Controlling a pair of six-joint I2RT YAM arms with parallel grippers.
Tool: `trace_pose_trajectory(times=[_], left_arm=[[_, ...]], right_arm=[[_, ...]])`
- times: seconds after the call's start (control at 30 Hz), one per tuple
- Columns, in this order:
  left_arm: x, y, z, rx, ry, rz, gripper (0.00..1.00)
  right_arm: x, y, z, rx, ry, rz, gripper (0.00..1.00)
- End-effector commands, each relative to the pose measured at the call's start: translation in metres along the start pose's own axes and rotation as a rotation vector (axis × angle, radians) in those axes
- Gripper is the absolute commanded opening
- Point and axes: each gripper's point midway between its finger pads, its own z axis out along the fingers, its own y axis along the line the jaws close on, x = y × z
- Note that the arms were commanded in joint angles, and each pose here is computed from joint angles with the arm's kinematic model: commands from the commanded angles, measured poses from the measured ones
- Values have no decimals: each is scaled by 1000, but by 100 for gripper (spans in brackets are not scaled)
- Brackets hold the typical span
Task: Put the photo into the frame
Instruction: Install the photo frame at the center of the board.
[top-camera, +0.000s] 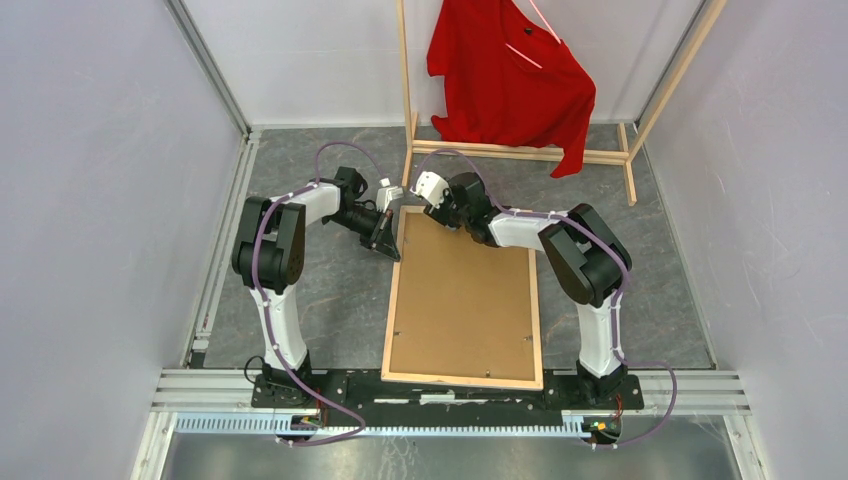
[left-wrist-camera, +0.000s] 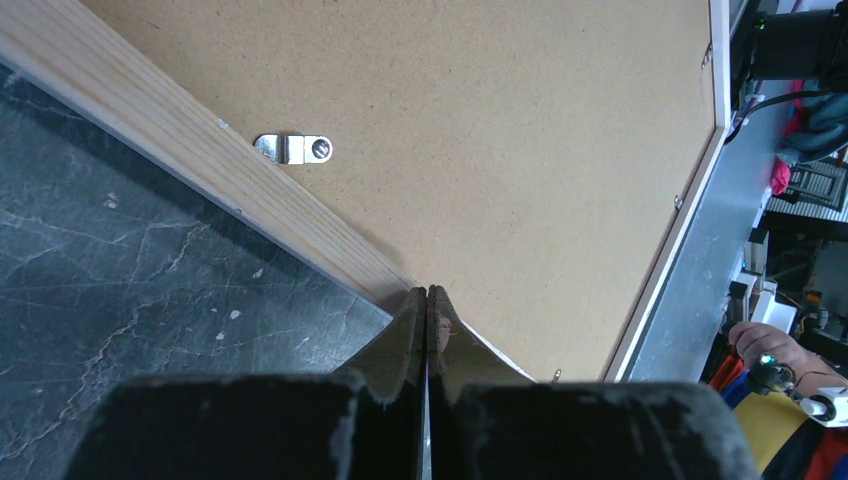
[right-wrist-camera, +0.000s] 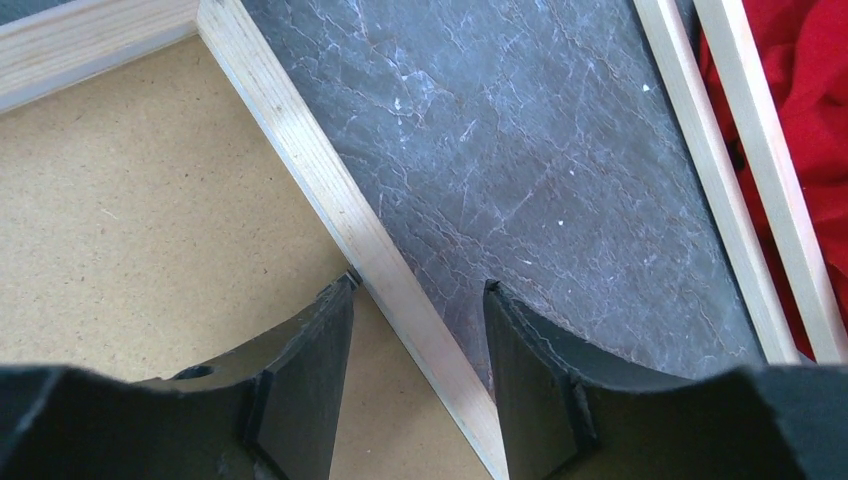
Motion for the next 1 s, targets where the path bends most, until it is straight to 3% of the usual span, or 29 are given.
trace_pose_trajectory(times=[0.0, 0.57, 0.83, 0.9, 0.97], left_arm=[[16, 20, 5, -94, 62, 46, 2], [15, 18, 3, -97, 62, 57, 2], [6, 18, -10, -117, 49, 70, 2], [2, 17, -18, -132, 41, 79, 5], [-5, 16, -29, -154, 23, 94, 16]], right_arm=[[6, -3, 13, 12, 3, 33, 56], [-3, -23, 3, 39, -34, 100, 53], [-21, -73, -42, 149, -101, 284, 71], [-24, -84, -63, 188, -118, 340, 76], [-24, -81, -81, 181, -114, 398, 80]])
